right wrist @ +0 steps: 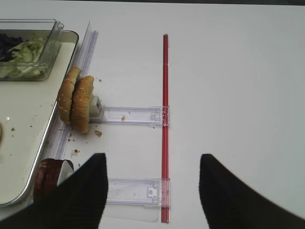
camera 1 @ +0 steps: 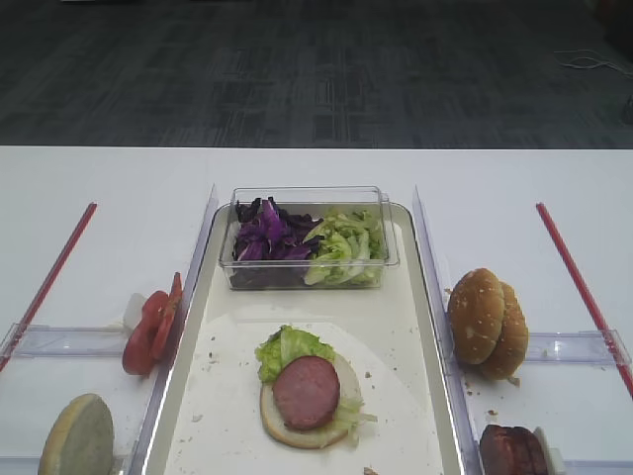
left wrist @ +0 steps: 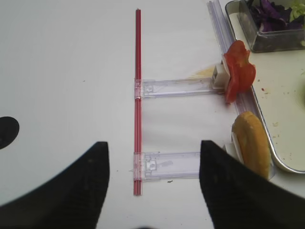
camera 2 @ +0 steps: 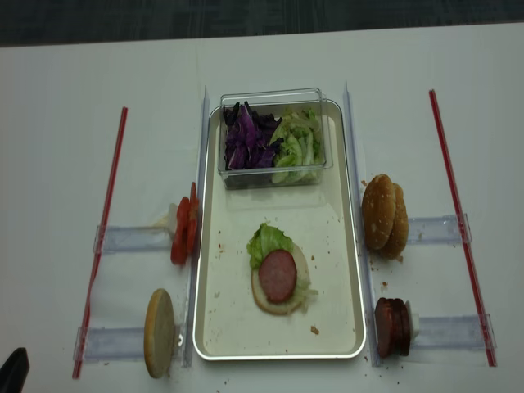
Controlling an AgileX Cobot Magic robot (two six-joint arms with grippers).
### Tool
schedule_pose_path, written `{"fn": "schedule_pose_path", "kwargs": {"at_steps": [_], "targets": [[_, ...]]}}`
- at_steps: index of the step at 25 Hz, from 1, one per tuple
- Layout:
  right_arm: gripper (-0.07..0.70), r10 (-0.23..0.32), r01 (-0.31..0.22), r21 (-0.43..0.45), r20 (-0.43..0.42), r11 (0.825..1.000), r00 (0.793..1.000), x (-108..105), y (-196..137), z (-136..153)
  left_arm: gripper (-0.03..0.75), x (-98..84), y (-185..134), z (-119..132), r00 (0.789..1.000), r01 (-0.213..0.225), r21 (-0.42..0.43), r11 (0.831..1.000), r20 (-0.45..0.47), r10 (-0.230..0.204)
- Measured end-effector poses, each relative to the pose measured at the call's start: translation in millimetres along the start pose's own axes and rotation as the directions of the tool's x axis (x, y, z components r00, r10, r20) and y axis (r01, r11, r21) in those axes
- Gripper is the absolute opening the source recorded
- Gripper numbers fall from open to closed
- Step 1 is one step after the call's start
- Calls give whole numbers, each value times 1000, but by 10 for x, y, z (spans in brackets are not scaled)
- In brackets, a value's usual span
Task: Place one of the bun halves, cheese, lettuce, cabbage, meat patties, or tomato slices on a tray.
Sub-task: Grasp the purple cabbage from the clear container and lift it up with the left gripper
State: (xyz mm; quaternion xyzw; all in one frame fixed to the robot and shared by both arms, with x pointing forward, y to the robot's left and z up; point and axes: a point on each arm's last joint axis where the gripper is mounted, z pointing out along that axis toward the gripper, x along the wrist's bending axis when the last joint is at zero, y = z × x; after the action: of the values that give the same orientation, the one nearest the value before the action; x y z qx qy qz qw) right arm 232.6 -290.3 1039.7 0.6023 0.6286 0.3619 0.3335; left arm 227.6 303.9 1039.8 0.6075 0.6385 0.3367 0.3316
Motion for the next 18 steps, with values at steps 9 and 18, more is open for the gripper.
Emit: {"fn": "schedule_pose_path", "kwargs": {"at_steps": [9,18], "targets": [[433,0,0,0,0,1000,1000,0,0,0,421,0,0,0,1000,0,0,1000,0,0],[433,0,0,0,0,1000,1000,0,0,0,421,0,0,0,1000,0,0,1000,0,0]]}}
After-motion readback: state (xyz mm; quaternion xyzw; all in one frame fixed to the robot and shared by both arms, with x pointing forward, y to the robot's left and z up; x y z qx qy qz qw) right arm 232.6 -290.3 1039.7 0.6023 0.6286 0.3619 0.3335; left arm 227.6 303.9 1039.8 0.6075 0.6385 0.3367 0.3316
